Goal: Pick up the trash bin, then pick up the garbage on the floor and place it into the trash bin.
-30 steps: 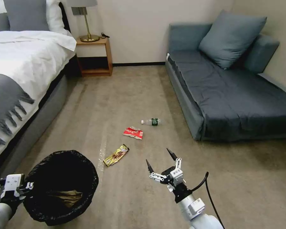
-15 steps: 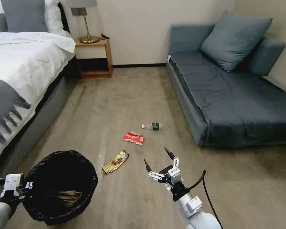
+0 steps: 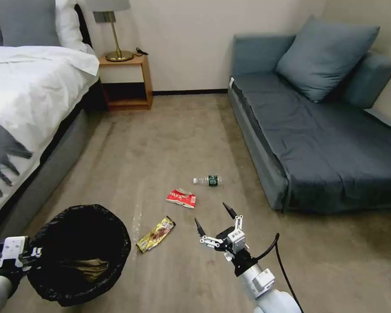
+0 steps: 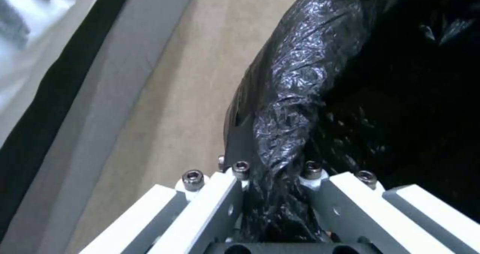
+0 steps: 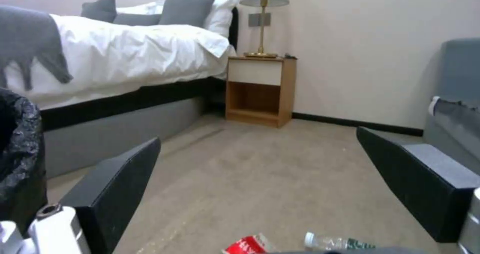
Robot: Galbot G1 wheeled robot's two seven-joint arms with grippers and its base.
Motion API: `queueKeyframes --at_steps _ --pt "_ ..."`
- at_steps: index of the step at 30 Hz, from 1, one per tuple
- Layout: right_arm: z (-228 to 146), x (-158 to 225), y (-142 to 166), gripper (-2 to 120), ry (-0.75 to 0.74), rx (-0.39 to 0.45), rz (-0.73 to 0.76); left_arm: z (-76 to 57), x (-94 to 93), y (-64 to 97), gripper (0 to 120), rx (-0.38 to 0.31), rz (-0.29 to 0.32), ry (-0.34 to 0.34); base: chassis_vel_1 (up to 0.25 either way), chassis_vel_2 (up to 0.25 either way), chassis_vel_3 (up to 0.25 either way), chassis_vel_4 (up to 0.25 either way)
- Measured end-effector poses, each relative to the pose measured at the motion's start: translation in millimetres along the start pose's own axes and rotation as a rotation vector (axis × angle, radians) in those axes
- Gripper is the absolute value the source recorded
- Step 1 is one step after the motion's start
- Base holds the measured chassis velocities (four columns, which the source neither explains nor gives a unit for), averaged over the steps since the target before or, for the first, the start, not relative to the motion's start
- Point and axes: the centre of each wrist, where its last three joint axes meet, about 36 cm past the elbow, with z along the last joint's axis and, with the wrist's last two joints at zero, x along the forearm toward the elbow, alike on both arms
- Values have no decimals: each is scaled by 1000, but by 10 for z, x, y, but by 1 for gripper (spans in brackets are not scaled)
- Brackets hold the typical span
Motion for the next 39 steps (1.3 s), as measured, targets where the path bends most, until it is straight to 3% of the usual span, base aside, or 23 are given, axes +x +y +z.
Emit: queueKeyframes --at_steps 25,34,37,39 --pt "119 -22 -57 100 72 56 -112 32 -58 97 3 24 -8 5 -154 160 150 -153" --pt "304 -242 -391 100 315 131 -487 72 -91 163 3 32 -18 19 -31 24 19 -26" --pt "581 -612 -565 100 399 258 -635 84 -75 187 3 33 -25 23 0 0 0 0" --pt "621 -657 -582 100 407 275 -651 86 -74 187 3 34 -26 24 0 0 0 0"
